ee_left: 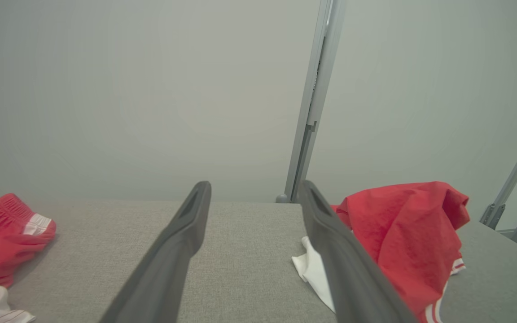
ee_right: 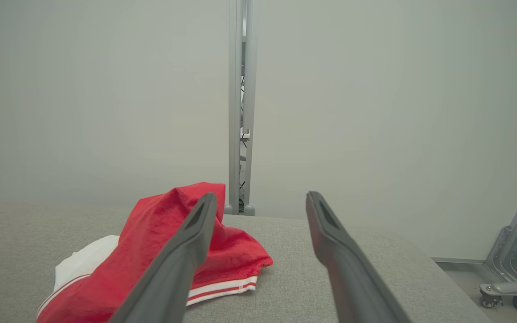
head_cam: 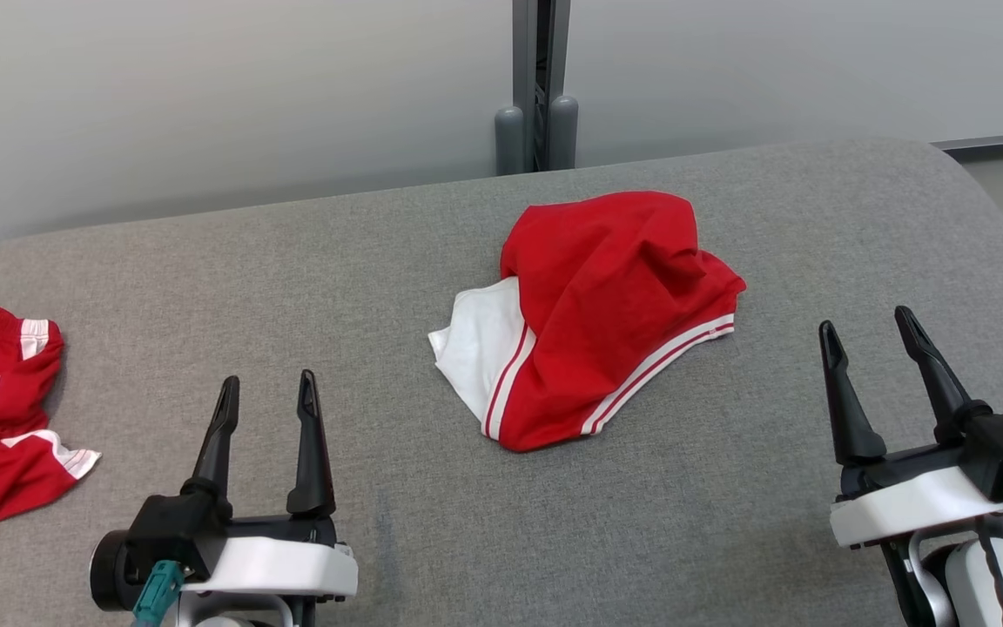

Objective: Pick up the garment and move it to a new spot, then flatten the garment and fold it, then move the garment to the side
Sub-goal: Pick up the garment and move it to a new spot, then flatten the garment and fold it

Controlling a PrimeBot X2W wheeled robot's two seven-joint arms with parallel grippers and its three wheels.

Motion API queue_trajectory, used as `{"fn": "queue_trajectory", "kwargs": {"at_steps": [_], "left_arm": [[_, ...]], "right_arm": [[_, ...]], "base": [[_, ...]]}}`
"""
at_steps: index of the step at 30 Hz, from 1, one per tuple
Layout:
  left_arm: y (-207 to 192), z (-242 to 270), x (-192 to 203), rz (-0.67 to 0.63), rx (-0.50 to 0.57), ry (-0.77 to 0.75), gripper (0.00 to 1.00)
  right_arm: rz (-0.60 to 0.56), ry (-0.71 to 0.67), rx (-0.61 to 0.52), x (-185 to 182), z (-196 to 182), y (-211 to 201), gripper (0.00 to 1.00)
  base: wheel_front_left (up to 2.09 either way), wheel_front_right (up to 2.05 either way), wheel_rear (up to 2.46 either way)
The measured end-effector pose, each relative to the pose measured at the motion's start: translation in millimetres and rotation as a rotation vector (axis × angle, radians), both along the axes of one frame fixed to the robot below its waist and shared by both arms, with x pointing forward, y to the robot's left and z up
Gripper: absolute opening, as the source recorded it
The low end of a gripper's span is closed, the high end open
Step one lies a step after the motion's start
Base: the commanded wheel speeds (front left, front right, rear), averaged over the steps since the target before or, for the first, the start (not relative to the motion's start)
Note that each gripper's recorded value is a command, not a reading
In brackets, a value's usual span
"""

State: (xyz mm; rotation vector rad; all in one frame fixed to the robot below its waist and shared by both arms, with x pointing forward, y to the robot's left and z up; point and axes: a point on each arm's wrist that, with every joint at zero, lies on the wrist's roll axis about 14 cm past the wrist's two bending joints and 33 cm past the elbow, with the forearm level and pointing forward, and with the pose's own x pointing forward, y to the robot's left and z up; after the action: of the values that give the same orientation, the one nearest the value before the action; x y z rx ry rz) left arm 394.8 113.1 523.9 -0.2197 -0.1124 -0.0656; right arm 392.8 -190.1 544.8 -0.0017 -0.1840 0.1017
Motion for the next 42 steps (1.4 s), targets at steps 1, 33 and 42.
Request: {"fn": "queue_trajectory", "kwargs": {"at_steps": [1,33,42], "left_arm": [[0,0,0,-0.001,0.000,0.001,1.00],[-1,-2,-3,-0.005,-0.008,0.009,1.00],[20,-12,-8,0.063,-0.008,0.045,1.00]], "right_arm": [[0.000,0.001,0.000,0,0,0,1.00],[0.377,0.187,-0.141,3,-66,102,1.00],[0.540,0.321,-0.233,9,-116,141,1.00]], "base": [[0.00,0.00,0.00],[0.00,0.00,0.00],[0.00,0.00,0.00]]}}
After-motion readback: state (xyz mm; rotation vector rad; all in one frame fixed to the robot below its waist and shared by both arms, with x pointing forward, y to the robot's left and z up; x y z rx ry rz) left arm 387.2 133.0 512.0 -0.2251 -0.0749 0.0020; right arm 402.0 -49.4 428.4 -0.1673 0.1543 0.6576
